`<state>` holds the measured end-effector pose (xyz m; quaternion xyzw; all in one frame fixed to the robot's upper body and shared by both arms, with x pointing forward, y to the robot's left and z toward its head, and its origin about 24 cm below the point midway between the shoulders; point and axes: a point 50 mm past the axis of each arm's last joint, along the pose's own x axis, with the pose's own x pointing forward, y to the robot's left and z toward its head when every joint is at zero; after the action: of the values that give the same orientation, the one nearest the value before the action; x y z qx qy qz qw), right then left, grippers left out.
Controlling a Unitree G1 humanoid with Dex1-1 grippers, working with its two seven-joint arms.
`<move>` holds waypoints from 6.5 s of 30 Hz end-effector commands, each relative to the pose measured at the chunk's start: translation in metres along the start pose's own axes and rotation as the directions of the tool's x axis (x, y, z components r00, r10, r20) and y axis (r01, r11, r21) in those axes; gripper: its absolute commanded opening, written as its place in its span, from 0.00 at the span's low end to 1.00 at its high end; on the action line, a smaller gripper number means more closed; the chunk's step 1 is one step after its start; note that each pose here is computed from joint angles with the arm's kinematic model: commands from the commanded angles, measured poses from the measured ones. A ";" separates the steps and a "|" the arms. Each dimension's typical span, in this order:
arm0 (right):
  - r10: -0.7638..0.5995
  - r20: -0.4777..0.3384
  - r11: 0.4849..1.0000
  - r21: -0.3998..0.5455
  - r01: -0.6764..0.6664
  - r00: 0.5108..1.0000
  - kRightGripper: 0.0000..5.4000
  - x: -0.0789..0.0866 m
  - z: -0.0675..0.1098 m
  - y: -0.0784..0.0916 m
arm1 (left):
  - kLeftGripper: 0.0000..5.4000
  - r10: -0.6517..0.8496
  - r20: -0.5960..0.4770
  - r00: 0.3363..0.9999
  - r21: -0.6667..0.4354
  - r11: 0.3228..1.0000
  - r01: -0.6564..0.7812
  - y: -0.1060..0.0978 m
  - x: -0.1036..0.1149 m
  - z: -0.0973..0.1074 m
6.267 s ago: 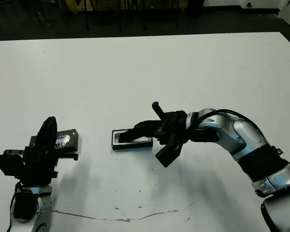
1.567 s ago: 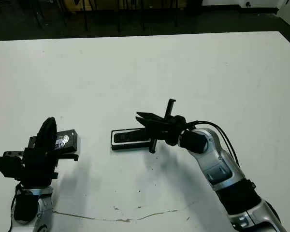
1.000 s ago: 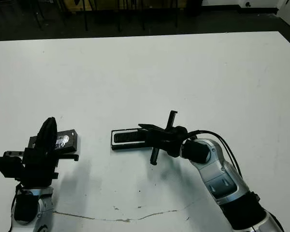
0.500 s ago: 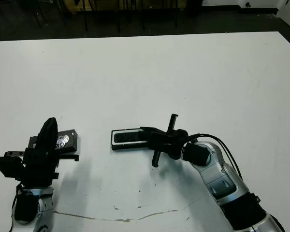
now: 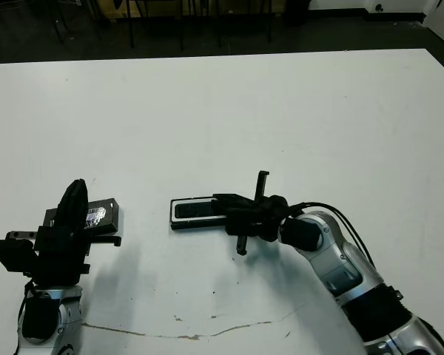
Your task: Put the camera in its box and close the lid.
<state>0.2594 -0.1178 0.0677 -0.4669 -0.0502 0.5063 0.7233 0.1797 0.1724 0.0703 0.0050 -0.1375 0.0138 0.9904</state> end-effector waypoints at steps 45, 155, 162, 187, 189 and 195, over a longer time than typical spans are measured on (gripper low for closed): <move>-0.410 -0.205 0.247 0.913 0.324 0.889 0.00 -0.078 -0.065 -0.027 | 0.22 -0.472 -0.406 0.782 0.318 0.730 0.605 0.127 0.049 0.100; -0.375 -0.284 0.257 0.883 0.394 0.882 0.00 -0.089 -0.059 -0.031 | 0.52 -0.590 -0.806 -0.049 -0.350 0.408 0.843 0.115 0.079 -0.010; -0.371 -0.299 0.281 0.867 0.412 0.879 0.00 -0.087 -0.063 -0.029 | 0.49 -0.676 -0.735 0.051 -0.318 0.410 0.855 0.108 0.075 0.006; -0.398 -0.190 0.213 0.932 0.293 0.897 0.00 -0.058 -0.068 -0.015 | 0.49 -0.793 -0.578 0.192 -0.175 0.350 0.920 0.044 0.103 0.032; -0.397 -0.190 0.206 0.935 0.289 0.898 0.00 -0.059 -0.067 -0.016 | 0.49 -0.785 -0.598 0.162 -0.186 0.333 0.925 0.040 0.108 0.027; -0.405 -0.197 0.212 0.930 0.301 0.893 0.00 -0.061 -0.065 -0.016 | 0.49 -0.794 -0.603 0.073 -0.257 0.280 0.925 0.033 0.117 0.015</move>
<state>0.2786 -0.2038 0.0695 0.0969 0.1129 0.2879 0.9460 0.2854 0.2078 0.1207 0.1768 0.2234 -0.5584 0.7791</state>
